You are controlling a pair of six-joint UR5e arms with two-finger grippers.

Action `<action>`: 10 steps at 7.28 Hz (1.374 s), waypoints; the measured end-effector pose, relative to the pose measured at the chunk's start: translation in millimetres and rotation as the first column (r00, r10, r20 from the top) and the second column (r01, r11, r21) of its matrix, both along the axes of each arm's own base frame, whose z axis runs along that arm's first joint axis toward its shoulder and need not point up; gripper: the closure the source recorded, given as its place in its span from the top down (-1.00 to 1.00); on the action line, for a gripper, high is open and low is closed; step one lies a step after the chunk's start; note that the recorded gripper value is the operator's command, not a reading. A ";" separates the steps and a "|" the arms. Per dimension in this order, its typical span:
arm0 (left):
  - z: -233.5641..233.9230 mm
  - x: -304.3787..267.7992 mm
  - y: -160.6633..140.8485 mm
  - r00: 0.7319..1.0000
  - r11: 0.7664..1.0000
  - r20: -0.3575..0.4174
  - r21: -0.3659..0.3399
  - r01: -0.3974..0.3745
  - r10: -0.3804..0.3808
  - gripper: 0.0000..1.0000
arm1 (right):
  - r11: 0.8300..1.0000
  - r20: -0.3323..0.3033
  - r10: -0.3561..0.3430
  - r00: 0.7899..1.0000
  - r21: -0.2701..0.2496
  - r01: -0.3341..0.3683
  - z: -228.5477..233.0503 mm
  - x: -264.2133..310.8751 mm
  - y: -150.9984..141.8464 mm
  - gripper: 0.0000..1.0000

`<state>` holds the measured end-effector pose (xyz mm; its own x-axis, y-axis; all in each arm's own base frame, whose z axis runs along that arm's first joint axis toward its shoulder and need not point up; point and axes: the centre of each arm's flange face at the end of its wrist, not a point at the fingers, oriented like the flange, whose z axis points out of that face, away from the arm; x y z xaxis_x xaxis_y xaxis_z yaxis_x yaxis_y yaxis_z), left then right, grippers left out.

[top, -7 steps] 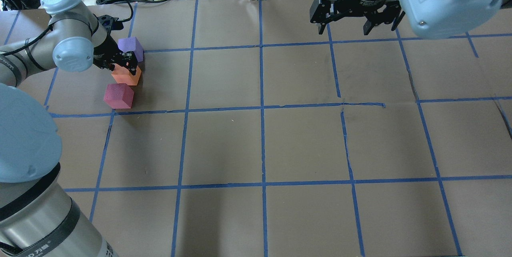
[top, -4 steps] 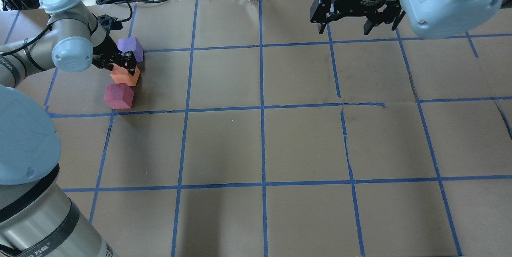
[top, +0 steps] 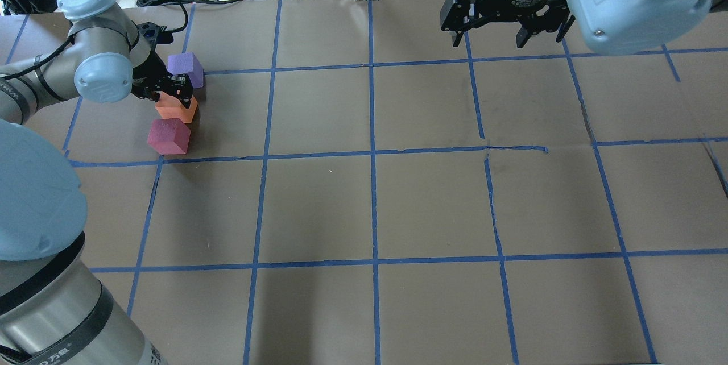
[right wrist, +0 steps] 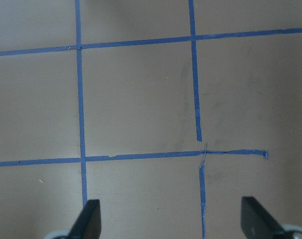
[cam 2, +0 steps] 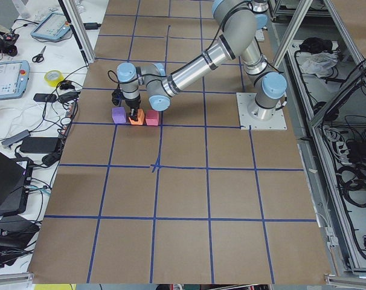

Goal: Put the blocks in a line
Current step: 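Lower the orange cube into the gap beside the pink cube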

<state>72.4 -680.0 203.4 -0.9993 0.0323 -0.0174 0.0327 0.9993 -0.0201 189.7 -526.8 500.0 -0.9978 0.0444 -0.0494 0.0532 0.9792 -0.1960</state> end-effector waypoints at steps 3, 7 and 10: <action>1.5 -1.4 -0.2 0.999 0.999 -0.008 -0.004 -0.038 0.038 -0.41 | 1.000 -0.001 -0.001 1.000 -0.017 0.001 1.2 -0.4 -2.4 1.00; 0.1 -1.8 0.0 0.998 0.998 -0.011 -0.002 -0.059 0.059 0.58 | 1.000 -0.001 -0.002 1.000 -0.018 0.002 0.7 -0.5 -3.2 1.00; 10.1 -1.4 -0.9 0.999 0.999 -0.006 -0.016 -0.051 0.051 0.77 | 1.000 -0.002 -0.001 1.000 -0.021 0.001 1.7 -0.1 -2.8 1.00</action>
